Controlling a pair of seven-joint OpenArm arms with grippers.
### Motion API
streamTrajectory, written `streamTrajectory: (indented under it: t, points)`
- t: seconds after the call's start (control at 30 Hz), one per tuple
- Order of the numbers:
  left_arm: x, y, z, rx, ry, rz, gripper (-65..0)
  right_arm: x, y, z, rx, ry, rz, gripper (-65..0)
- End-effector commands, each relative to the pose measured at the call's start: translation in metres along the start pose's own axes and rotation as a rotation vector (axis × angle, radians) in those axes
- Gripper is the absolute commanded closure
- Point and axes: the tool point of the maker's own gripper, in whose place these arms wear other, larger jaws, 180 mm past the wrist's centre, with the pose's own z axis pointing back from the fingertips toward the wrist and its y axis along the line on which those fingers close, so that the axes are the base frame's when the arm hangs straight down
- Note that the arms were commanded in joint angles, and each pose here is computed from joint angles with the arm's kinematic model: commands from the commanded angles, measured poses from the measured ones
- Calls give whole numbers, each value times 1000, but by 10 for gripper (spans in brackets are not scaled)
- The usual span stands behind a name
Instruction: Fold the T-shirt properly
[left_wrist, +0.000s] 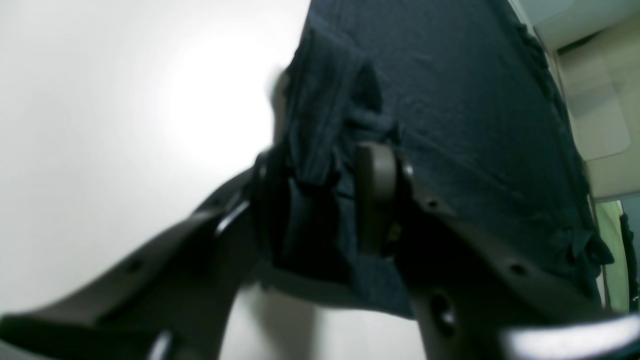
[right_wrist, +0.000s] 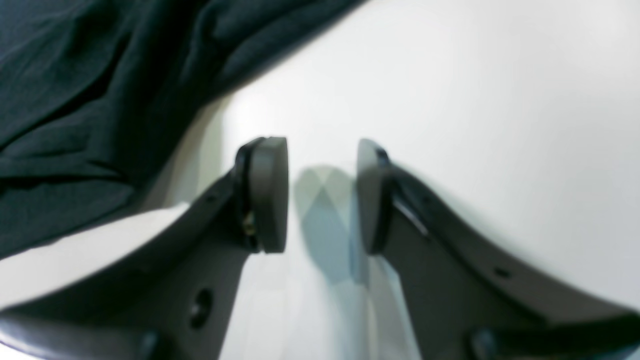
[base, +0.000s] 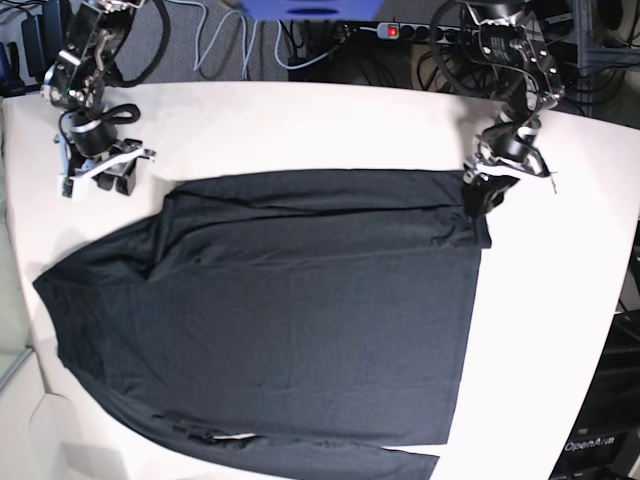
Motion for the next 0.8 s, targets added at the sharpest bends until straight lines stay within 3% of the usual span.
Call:
streamTrajectory:
  t: [0.0,0.13,0.17,0.47,0.77]
  points:
    - [-66,31,14,139,248,22,-211,15,0,1,7,-45,17,-240]
    - [-66,31,14,140,254,21,-21,15,0,1,7,-45,17,-240]
    - [-67,31,14,139,256,21,0,15,0,1,7,-45,17,-240]
    - [-60,28,13,126,229,42,0,15,1,1,10,-43,20,-237]
    - [-32,34,16,96,165,93,0,42,-12,6,-8,-87,82,-248]
